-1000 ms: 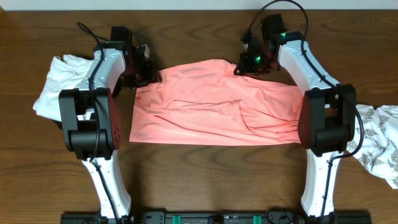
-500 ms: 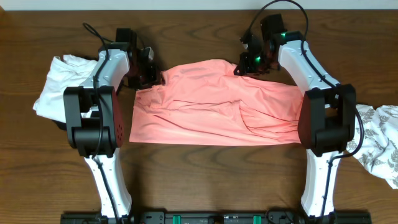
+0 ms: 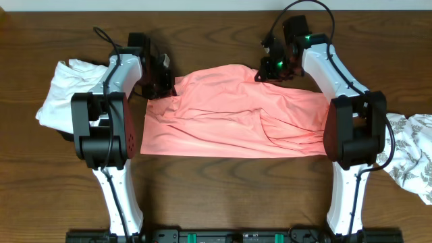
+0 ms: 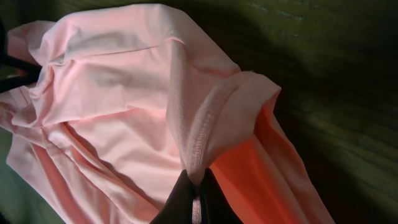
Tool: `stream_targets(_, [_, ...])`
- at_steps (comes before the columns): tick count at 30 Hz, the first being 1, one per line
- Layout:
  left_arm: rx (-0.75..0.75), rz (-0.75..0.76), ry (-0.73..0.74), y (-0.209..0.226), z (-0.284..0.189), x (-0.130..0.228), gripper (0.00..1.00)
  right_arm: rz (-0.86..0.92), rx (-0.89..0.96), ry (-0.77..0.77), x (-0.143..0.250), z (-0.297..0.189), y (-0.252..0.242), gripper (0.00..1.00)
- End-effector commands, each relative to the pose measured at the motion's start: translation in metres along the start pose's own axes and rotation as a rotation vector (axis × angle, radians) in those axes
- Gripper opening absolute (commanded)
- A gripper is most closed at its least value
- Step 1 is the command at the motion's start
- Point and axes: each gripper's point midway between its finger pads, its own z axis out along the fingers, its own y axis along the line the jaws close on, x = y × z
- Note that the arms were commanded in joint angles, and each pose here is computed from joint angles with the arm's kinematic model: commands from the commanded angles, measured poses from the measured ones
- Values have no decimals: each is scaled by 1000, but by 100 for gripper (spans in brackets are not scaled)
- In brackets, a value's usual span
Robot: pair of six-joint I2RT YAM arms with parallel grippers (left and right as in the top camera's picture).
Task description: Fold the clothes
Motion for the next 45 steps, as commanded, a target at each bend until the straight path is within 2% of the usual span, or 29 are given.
stream_targets(1, [-19, 6, -32, -5, -25, 0, 6, -23, 18, -7, -2, -7, -1, 1])
stream_targets(6, [-107, -9, -16, 2, -52, 14, 5, -29, 22, 20, 7, -17, -2, 1])
stream_targets(20, [-120, -63, 87, 5, -69, 46, 6, 83, 57, 125, 39, -48, -15, 1])
stream_targets(30, [-215, -145, 145, 41, -83, 63, 6, 129, 161, 244, 70, -56, -31, 3])
stream_targets(39, [-215, -160, 150, 45, -85, 65, 6, 136, 165, 324, 89, -61, -29, 19])
stream_targets(45, [-215, -160, 151, 45, -86, 65, 6, 101, 164, 367, 98, -64, -28, 21])
